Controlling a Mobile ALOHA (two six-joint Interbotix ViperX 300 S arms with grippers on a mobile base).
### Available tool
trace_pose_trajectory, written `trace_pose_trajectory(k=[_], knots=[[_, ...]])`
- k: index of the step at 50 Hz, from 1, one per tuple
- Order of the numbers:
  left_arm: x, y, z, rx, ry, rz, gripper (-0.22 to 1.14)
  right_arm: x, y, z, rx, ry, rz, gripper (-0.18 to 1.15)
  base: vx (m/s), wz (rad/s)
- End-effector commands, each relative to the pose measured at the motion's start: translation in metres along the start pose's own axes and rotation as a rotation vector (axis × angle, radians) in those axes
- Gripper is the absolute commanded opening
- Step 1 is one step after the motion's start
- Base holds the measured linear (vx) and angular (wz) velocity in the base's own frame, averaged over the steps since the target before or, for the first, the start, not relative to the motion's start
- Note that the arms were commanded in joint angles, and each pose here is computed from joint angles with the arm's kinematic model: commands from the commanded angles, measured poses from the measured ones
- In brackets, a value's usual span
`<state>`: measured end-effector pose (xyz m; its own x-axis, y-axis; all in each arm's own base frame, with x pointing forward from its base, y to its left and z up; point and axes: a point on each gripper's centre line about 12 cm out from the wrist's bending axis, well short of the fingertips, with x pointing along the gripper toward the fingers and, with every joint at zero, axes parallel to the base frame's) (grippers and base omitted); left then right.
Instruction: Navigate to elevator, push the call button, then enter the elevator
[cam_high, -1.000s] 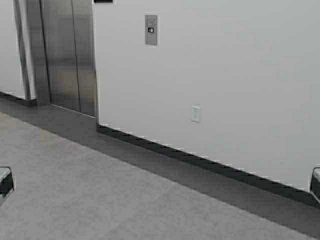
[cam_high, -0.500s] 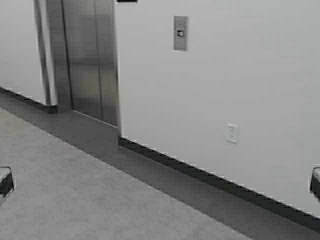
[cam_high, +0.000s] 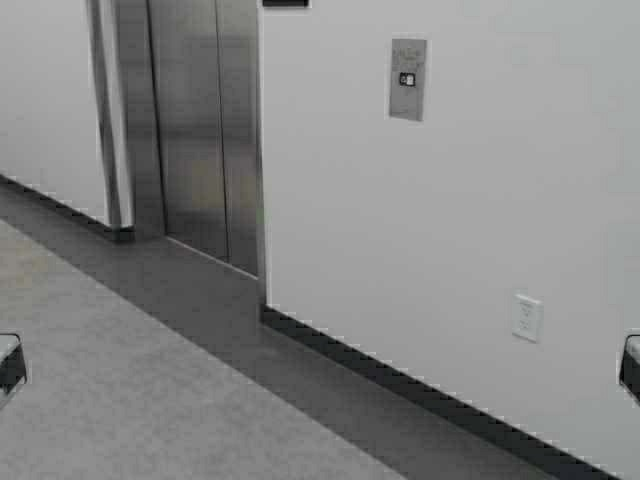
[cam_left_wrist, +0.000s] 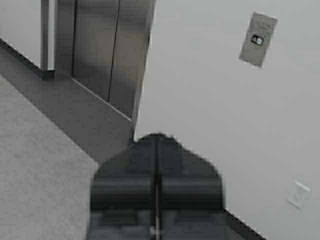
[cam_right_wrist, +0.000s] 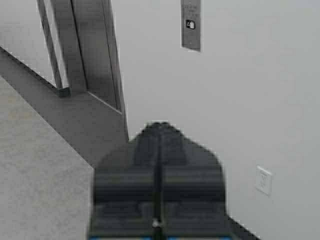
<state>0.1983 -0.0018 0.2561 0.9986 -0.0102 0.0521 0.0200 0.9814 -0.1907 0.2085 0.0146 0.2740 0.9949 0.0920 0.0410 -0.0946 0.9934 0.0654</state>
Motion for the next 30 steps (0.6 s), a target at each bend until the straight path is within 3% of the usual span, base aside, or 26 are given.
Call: trace_pose_trajectory(k=[1,14,30], knots=[[0.0022,-0.0008,0.0053,0.003,-0.017,-0.002,0.02,0.0025,0.0011,0.0073,-0.008,-0.022,0.006,0.05,0.61,0.11],[0.0008,-0.0017,0.01,0.003,-0.035,-0.006,0.02,0.0043,0.0015,0.0162,-0.011,-0.039,0.007,0.05,0.6,0.1],[-0.0026,-0.0006,0.0043,0.009,-0.026,-0.004,0.02,0.0086,0.0011,0.008,-0.077,0.037,0.006,0.05,0.56,0.16]])
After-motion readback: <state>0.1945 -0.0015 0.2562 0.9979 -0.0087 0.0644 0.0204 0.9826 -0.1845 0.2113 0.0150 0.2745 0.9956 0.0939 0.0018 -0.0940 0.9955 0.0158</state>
